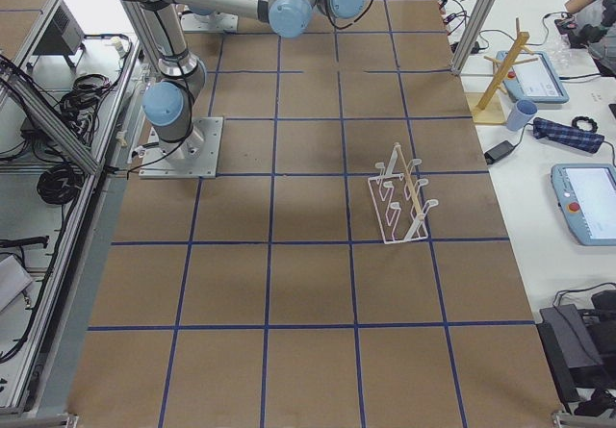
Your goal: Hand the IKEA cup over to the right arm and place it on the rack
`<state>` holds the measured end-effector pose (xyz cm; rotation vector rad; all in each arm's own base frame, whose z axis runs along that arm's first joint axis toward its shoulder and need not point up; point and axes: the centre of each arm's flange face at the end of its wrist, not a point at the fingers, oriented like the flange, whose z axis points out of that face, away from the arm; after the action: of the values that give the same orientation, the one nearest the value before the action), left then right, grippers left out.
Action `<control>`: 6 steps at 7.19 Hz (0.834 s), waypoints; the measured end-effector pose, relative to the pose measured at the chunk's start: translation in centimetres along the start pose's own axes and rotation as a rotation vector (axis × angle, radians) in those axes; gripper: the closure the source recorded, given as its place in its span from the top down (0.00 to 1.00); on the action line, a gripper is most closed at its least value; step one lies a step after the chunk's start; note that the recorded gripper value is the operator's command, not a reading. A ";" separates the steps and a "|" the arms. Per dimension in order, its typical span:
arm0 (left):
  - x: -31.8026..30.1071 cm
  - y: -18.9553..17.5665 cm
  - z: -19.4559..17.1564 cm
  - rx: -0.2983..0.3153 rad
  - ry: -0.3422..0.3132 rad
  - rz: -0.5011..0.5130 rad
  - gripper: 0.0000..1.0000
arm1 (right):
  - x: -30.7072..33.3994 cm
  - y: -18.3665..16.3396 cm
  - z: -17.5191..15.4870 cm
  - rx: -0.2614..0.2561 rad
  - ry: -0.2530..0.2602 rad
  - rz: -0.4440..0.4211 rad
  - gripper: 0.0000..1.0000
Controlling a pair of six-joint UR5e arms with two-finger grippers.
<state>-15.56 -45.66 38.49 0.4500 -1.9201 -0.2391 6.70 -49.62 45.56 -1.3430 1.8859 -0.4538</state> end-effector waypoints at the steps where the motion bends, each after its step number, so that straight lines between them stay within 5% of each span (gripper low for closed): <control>1: 0.7 -0.6 -1.1 0.059 -0.147 0.039 1.00 | 0.2 1.3 -3.1 -0.111 0.050 0.005 0.22; 4: 3.4 -2.2 -5.6 0.231 -0.595 0.159 1.00 | 0.5 5.6 -13.2 -0.516 0.245 0.065 0.22; 6: 3.5 -2.4 -8.1 0.283 -0.866 0.226 1.00 | 2.9 8.1 -16.7 -0.794 0.390 0.101 0.23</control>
<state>-8.79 -48.98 43.63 0.3289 -2.8532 0.0019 -11.49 -51.43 49.85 -1.7214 2.5982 0.1334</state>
